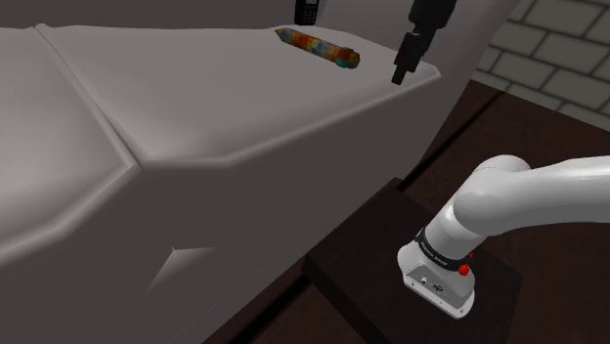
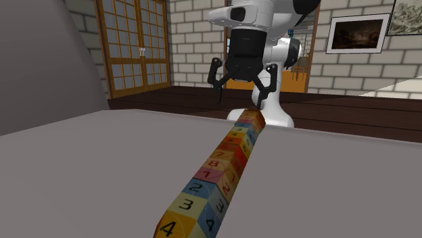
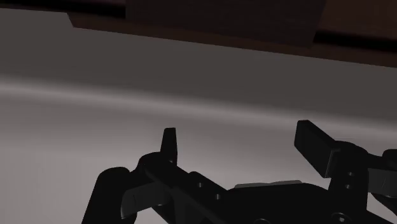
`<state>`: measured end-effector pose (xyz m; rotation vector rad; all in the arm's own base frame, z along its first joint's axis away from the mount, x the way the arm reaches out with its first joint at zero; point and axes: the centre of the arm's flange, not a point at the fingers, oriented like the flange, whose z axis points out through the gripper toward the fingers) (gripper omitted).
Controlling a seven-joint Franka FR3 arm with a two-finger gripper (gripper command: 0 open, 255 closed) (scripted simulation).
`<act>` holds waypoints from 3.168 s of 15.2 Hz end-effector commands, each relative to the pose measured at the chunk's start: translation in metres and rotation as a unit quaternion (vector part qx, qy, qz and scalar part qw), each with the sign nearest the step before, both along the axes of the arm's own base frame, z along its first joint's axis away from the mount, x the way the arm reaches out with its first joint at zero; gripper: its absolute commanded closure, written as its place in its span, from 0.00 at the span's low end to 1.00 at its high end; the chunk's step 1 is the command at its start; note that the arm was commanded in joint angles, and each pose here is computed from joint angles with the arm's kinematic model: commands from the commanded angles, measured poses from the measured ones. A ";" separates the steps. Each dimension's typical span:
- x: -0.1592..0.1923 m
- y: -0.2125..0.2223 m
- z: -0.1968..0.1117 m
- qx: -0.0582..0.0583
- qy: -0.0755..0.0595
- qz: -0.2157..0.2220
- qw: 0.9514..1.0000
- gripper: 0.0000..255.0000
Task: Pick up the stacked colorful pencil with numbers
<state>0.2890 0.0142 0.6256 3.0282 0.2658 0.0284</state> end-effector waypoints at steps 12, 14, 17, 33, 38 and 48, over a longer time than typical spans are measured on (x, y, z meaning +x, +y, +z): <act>0.143 0.031 0.025 0.032 0.018 -0.035 0.999 0.00; 0.170 0.035 0.029 0.037 0.021 -0.041 0.998 0.00; 0.209 0.041 0.035 0.046 0.025 -0.050 0.997 0.00; 0.257 0.047 0.003 0.056 0.031 -0.061 0.996 1.00; 0.256 0.047 0.003 0.056 0.031 -0.061 0.996 1.00; 0.256 0.047 0.044 0.056 0.031 -0.061 0.996 1.00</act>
